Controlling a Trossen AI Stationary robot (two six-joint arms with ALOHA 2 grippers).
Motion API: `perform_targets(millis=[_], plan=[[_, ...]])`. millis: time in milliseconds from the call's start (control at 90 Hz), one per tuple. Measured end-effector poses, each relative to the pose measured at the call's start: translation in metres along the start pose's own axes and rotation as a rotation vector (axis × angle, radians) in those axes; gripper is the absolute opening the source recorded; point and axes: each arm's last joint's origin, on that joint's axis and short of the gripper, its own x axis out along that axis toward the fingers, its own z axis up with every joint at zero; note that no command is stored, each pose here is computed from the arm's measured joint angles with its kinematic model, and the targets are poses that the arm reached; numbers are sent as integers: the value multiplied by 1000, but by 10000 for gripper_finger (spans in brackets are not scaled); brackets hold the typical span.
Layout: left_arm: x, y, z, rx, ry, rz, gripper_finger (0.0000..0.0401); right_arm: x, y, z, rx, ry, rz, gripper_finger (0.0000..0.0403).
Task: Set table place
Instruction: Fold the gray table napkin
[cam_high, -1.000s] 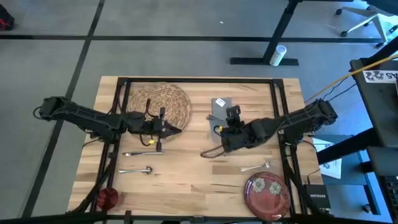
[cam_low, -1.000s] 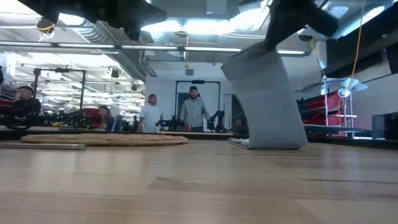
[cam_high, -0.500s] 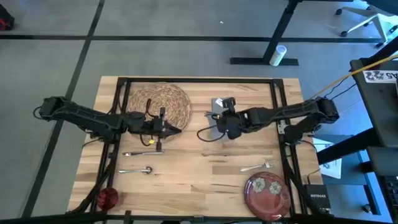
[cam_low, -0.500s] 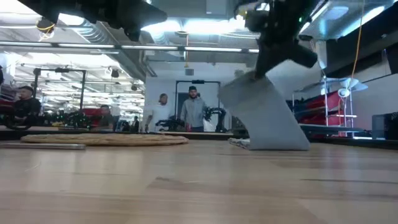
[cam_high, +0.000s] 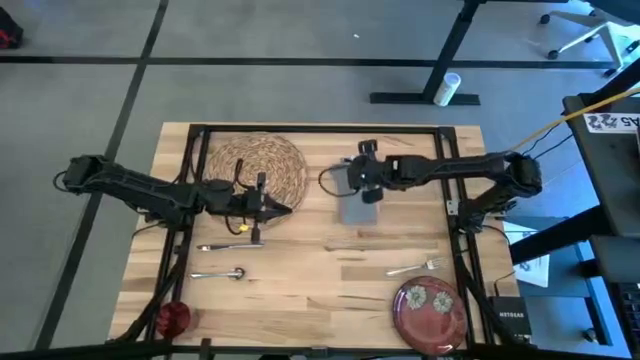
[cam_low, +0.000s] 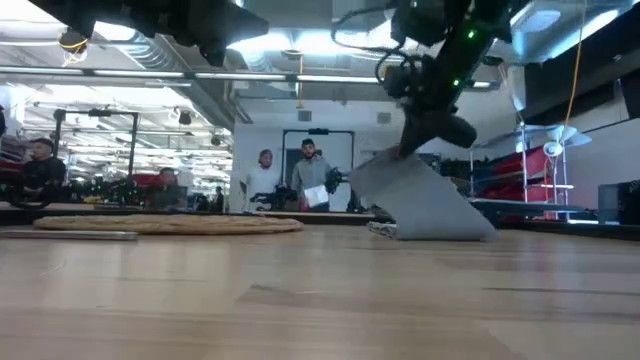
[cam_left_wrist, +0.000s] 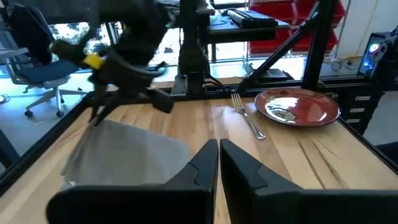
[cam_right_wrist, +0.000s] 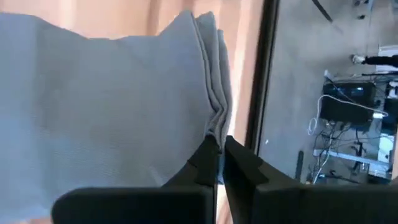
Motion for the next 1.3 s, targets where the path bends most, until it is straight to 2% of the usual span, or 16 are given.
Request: perform_targets(millis=[311,444,544,756,1056,1189,1300], plan=[[0,0,-1,1,6,0,0,25,-11,-28,74,9,46,0],[0,0,-1,1,6,0,0,29,-8,-32,107,-22,77,0],[0,0,-1,0,6,-1,0,30,-8,-33,144,-12,59,7],[0,0,-1,-2,7,0,0,30,-8,-35,161,33,11,63],[0,0,-1,-3,6,0,0,30,-8,-35,160,44,7,157],[0,0,-1,-3,6,-1,0,31,-8,-37,159,54,16,177],[0,0,-1,-3,6,-1,0,39,-10,-42,180,32,99,171]])
